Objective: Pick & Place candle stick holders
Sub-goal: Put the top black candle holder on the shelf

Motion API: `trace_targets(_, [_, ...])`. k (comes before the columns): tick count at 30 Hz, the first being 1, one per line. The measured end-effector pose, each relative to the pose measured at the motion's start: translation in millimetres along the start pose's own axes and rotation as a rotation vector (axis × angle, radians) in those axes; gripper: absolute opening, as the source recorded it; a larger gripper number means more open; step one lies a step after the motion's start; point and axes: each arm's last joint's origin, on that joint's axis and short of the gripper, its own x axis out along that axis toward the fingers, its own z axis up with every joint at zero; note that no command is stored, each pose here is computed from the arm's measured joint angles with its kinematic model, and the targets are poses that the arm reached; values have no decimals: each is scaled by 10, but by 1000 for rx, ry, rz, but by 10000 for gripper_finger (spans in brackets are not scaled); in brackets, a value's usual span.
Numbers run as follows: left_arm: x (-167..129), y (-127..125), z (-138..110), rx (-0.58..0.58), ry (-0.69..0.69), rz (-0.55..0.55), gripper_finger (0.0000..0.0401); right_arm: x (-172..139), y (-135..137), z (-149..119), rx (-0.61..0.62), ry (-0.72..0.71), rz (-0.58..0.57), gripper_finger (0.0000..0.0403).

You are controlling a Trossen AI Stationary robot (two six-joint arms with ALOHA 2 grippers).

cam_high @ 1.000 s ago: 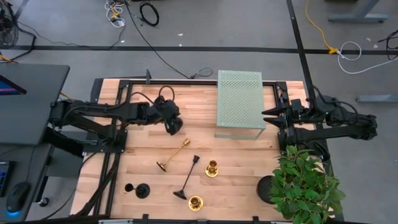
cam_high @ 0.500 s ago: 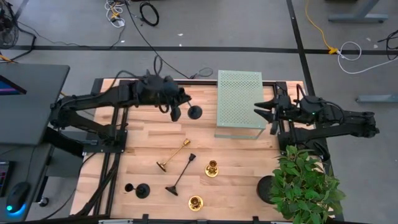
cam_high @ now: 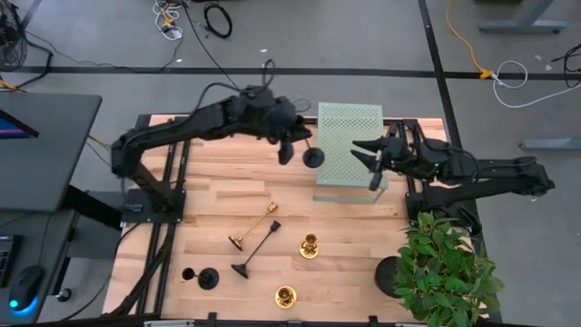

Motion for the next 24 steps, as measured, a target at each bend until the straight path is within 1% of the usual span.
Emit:
trace_targets(5, [282, -8, 72, 22, 17, -49, 16, 152, -19, -54, -6, 22, -56, 114])
trace_targets(8, [356, -20, 122, 33, 7, -73, 16, 244, -30, -102, -5, 45, -74, 114])
trace_targets(14, [470, -8, 108, 47, 32, -77, 16, 437, -5, -204, 6, 77, -20, 114])
trace_targets(18, [474, -4, 107, 46, 34, -75, 16, 522, 27, -232, 11, 68, 27, 114])
trace_targets(24, [470, 1, 113, 54, 29, -74, 16, 583, 47, -251, 15, 58, 30, 114])
